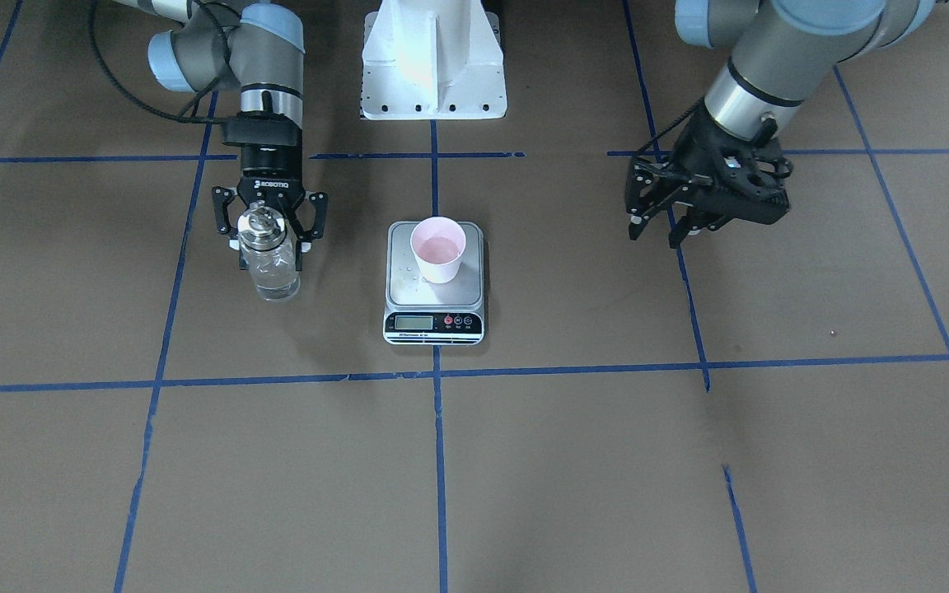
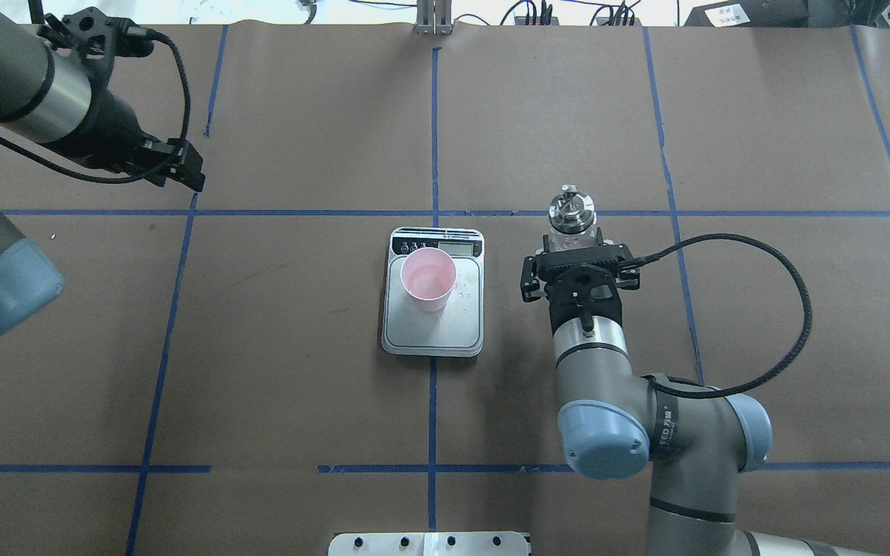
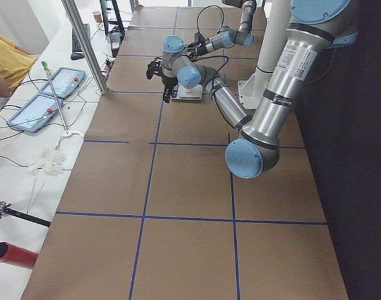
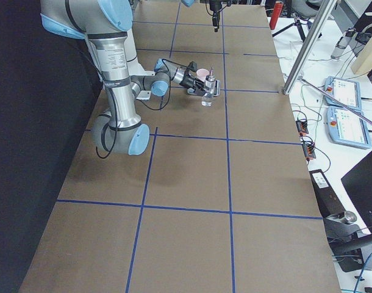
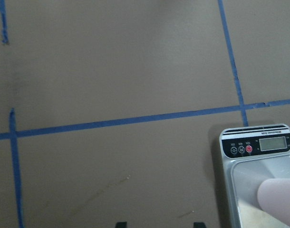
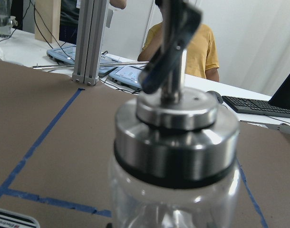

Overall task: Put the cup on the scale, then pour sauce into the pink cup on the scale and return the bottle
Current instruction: 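Carry the bottle toward the cup with the right gripper while the left arm withdraws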

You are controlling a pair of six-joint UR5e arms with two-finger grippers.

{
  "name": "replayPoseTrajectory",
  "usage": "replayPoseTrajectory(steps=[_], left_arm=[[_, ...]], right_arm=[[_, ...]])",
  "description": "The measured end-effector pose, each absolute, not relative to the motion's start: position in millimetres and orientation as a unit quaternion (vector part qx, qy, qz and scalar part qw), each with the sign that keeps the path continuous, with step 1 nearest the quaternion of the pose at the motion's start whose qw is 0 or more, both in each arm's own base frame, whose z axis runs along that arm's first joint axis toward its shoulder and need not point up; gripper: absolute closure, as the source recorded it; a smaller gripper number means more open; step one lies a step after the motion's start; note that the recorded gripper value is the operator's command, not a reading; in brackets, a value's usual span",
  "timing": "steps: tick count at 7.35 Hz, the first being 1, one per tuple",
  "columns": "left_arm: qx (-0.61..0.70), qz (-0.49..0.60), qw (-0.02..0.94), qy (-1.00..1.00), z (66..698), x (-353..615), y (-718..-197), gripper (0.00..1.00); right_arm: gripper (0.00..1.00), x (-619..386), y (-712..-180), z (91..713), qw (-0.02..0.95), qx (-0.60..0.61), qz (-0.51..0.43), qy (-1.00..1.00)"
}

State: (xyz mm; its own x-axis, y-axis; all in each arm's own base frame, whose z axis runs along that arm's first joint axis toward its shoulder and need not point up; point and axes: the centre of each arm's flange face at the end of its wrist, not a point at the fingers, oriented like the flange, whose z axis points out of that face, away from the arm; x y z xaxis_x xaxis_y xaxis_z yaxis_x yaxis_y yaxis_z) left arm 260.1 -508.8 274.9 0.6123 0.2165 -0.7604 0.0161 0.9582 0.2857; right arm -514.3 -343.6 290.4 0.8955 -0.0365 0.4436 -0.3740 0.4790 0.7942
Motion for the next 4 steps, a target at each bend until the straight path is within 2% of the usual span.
replayPoseTrajectory(steps=[4], left_arm=[[0.157, 0.096, 0.899, 0.397, 326, 207, -518, 0.44]], right_arm=[[1.00, -539, -330, 271, 0.858, 0.502, -0.025, -0.108]])
